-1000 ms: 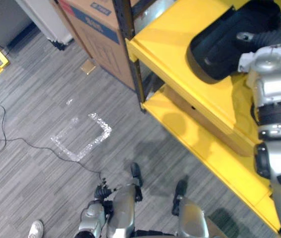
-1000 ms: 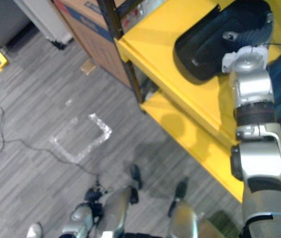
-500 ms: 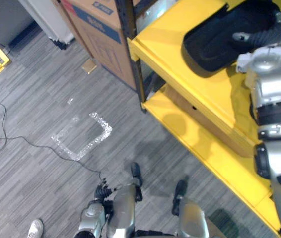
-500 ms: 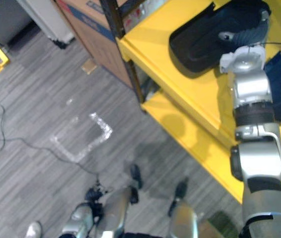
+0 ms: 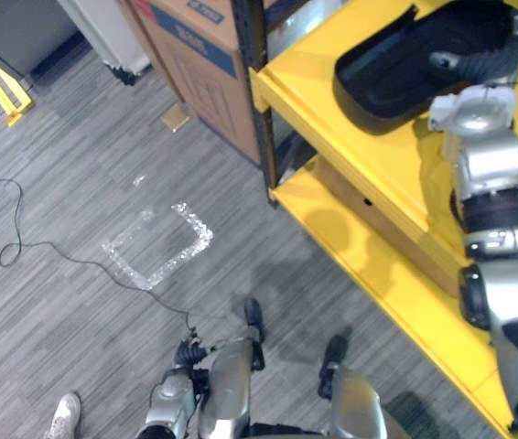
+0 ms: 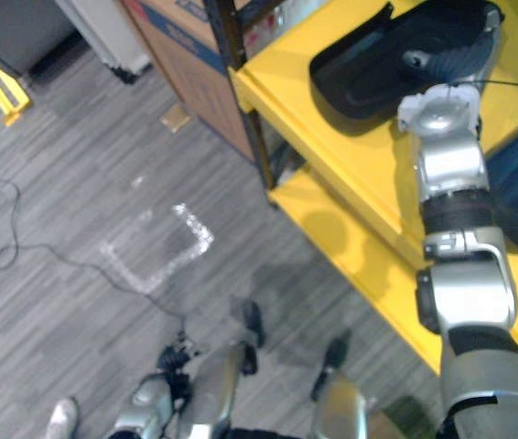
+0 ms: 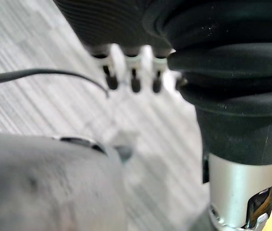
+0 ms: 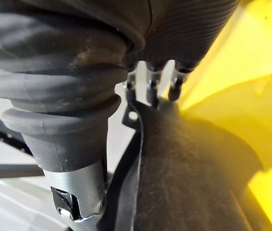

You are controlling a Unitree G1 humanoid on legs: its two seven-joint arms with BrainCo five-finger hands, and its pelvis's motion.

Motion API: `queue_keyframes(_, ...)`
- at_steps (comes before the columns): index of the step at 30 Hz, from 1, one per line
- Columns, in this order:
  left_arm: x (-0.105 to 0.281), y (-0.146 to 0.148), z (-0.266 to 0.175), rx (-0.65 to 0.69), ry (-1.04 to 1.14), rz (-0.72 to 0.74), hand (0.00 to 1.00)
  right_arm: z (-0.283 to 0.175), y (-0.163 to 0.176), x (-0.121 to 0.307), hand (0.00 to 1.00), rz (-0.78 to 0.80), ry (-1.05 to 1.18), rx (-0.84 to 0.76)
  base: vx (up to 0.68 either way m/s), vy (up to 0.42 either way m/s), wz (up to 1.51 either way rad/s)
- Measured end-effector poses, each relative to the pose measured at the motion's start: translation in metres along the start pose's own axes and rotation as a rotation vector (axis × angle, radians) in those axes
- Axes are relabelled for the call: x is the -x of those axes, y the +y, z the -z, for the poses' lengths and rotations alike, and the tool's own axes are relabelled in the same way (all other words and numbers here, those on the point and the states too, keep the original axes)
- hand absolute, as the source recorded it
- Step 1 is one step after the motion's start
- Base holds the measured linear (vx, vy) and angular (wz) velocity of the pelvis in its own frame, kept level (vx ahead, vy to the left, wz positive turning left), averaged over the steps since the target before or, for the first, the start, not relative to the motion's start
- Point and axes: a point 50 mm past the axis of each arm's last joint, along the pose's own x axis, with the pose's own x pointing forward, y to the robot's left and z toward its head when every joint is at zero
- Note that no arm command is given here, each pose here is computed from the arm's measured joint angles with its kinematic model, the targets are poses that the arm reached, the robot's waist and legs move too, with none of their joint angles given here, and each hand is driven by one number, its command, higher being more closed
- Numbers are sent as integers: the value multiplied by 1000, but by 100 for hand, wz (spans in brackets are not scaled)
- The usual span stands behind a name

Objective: Walk over and take plastic housings, then place them on the shelf

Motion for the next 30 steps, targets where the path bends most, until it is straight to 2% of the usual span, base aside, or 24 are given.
queue_keyframes(3, 0, 0, 0, -1, -4, 4, 0, -6, -6, 0, 0, 92, -72, 21, 29, 0, 1)
queue_keyframes(6, 0, 0, -1, 0, -10, 4, 0, -39, -19, 6, 0, 245, -296, 6, 20, 0, 3)
queue_keyframes(7, 0, 0, -1, -1, -10, 2, 0, -68, -26, 19, 0, 298, -467, -34, 21, -2, -3)
queue_keyframes(9, 0, 1, 0, -2, -8, 1, 0, -87, -27, 32, 0, 300, -585, -64, 1, 3, -4)
queue_keyframes(10, 0, 1, 1, -3, -4, 0, 0, -106, -24, 52, 0, 261, -743, -92, -3, 11, -4)
queue_keyframes(13, 0, 2, 2, -8, 2, -3, 0, -115, -5, 84, 0, 91, -903, -94, 0, 4, -1)
queue_keyframes(14, 0, 4, 2, -11, 2, -5, 0, -111, 10, 101, 0, -31, -950, -67, 0, 0, 0)
queue_keyframes(15, 0, 4, 2, -12, 2, -6, 0, -107, 16, 107, 0, -84, -957, -59, 0, 0, 0)
queue_keyframes(19, -1, 9, 2, -11, 3, -21, 0, -75, 46, 135, 0, -506, -851, -72, 27, 7, -1)
queue_keyframes(24, -2, 26, 4, -41, 17, -61, 0, -52, 59, 178, 0, -955, -794, -139, 24, 2, -7)
queue_keyframes(27, -2, 33, 6, -52, 30, -83, 0, -41, 68, 195, 0, -1121, -761, -135, 0, 7, -19)
queue_keyframes(30, -2, 34, 8, -54, 35, -87, 0, -34, 71, 200, 0, -1182, -736, -124, -4, 4, -3)
